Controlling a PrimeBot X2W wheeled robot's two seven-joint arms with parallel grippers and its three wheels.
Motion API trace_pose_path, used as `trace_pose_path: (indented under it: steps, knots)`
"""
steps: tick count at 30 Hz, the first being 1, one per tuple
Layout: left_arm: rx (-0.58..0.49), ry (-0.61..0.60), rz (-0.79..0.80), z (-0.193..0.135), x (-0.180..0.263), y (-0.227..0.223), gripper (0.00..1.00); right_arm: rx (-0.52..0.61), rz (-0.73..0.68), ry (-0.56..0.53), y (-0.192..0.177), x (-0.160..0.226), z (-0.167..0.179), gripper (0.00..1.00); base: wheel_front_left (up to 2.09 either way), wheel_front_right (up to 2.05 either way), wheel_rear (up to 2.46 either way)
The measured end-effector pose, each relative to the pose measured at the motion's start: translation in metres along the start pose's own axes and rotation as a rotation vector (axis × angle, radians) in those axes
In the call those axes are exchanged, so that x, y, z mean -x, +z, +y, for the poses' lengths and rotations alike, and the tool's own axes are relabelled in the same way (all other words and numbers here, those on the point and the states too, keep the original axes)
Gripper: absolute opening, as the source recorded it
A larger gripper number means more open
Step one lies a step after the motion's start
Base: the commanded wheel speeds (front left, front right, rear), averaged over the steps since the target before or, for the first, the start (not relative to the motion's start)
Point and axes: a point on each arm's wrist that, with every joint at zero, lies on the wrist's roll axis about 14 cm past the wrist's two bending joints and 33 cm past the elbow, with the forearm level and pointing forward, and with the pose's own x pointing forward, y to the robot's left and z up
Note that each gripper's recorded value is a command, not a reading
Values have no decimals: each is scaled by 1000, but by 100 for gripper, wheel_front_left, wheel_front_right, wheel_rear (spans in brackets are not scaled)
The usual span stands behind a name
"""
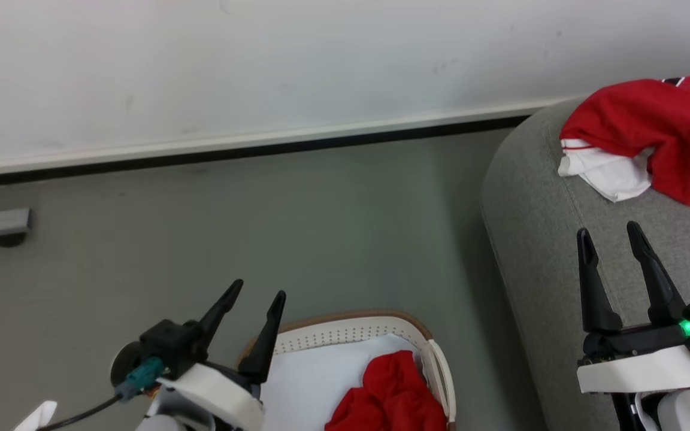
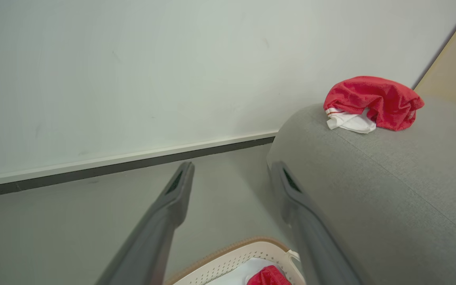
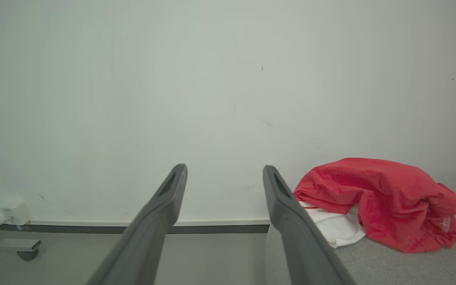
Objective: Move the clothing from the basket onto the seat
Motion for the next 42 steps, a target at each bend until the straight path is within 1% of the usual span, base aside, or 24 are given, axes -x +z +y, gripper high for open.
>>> trace_pose_path:
  steps: [7, 9, 18, 22, 27, 32, 35, 38, 42]
  knots:
    - [17, -154, 180, -25, -36, -53, 100, 26, 6, -45, -10, -20, -17, 100, 0, 0, 0]
    - [55, -196, 227, -35, -45, -69, 100, 38, 0, -60, -11, -27, -23, 100, 0, 0, 0]
    - [63, -338, 486, -52, -61, -157, 100, 93, -25, -103, -17, -56, -45, 100, 0, 0, 0]
    - [56, -396, 611, -59, -56, -199, 100, 121, -26, -112, -22, -65, -52, 100, 0, 0, 0]
    - [84, -457, 704, -71, -56, -235, 100, 154, -43, -132, -23, -74, -64, 100, 0, 0, 0]
    - [74, -525, 802, -82, -48, -270, 100, 146, -51, -151, -29, -80, -74, 100, 0, 0, 0]
    - [90, -552, 875, -87, -39, -290, 100, 152, -52, -157, -33, -83, -78, 100, 0, 0, 0]
    - [92, -571, 926, -87, -33, -307, 100, 156, -61, -156, -35, -86, -79, 100, 0, 0, 0]
    - [99, -596, 986, -88, -24, -329, 100, 153, -34, -163, -48, -85, -83, 100, 0, 0, 0]
